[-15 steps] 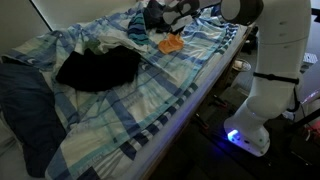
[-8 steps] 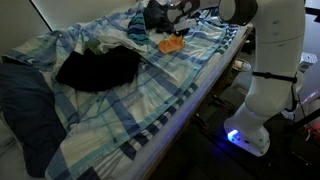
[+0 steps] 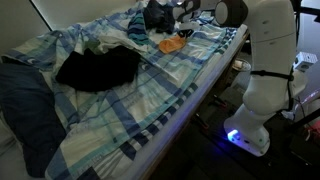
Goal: Unfold the yellow towel
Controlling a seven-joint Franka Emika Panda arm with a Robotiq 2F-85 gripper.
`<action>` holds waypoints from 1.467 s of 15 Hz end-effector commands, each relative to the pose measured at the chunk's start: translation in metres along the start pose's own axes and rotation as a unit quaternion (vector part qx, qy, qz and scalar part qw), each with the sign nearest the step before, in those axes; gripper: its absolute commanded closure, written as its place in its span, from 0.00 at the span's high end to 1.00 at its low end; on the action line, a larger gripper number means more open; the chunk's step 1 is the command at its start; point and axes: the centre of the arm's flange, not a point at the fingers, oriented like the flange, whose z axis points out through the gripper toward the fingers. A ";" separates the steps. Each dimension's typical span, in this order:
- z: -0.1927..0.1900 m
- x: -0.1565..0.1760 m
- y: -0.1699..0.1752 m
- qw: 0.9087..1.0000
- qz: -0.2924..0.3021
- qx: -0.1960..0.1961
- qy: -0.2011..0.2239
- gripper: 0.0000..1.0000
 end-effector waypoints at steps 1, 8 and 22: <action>-0.006 0.029 0.013 1.000 0.020 0.005 0.006 0.05; -0.008 0.046 0.018 0.999 0.029 -0.001 0.018 0.39; -0.117 0.018 0.010 0.995 0.004 -0.020 0.102 1.00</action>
